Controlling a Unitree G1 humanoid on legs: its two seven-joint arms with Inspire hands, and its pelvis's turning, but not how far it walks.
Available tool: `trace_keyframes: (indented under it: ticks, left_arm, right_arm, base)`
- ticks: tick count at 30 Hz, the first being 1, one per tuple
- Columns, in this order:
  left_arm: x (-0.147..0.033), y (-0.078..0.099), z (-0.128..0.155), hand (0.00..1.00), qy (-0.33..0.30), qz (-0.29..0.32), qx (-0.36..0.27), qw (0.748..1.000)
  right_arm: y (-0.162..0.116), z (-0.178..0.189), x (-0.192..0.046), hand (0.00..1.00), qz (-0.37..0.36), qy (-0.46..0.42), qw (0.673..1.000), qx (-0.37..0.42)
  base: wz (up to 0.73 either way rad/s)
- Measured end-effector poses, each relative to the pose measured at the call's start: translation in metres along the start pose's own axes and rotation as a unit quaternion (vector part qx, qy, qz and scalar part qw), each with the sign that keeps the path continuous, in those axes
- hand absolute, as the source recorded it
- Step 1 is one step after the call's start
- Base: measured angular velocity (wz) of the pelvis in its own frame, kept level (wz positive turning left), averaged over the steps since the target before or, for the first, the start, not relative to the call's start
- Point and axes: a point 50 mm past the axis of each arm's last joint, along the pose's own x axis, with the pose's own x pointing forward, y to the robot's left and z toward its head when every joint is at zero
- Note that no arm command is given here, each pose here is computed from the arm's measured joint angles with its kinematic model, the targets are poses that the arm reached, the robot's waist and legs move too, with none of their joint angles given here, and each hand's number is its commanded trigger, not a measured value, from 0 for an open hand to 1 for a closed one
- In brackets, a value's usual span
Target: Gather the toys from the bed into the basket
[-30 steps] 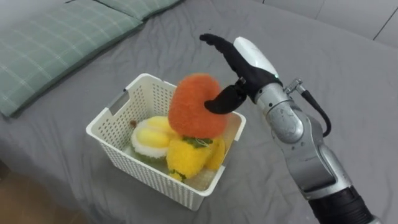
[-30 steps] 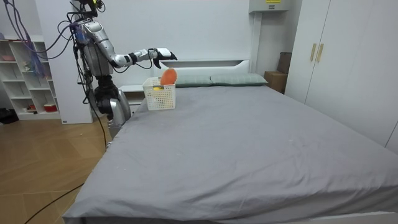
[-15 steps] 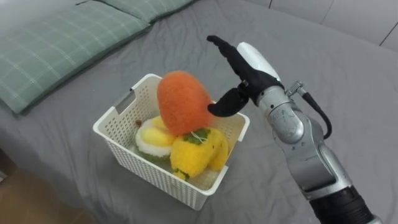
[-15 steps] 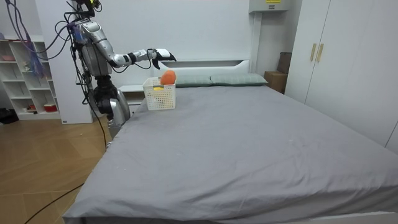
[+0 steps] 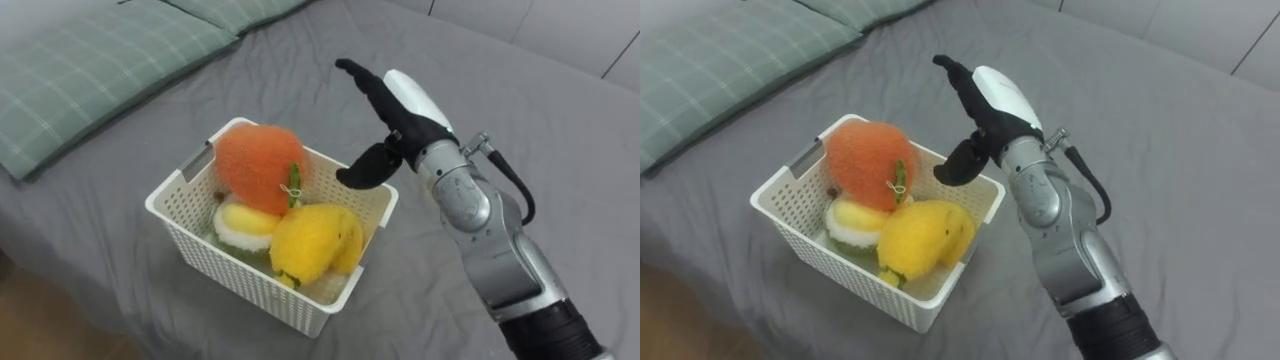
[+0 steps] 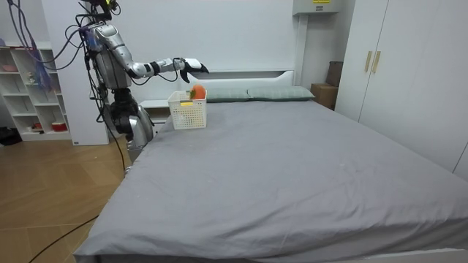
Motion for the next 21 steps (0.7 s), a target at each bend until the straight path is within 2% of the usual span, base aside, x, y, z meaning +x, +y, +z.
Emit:
trace_keyframes:
  ticks: [10,13,16,21]
  left_arm:
    - [-0.002,-0.003,-0.012,0.0,0.016,0.004,-0.007,1.0]
    - [-0.003,-0.003,-0.015,0.0,0.014,0.013,-0.015,1.0]
    - [-0.007,-0.007,-0.032,0.0,0.032,0.016,-0.017,0.999]
    - [-0.01,-0.006,-0.049,0.0,0.052,0.031,-0.034,0.998]
  right_arm:
    - [-0.014,-0.031,-0.013,0.0,-0.059,0.031,0.992,0.103]
    - [-0.018,-0.049,-0.025,0.0,-0.092,0.053,0.983,0.151]
    - [-0.022,-0.065,-0.037,0.0,-0.131,0.079,0.973,0.175]
    - [-0.045,-0.089,-0.059,0.0,-0.244,0.097,0.938,0.226]
  base:
    - [-0.03]
    - [-0.13]
    - [-0.28]
    - [-0.24]
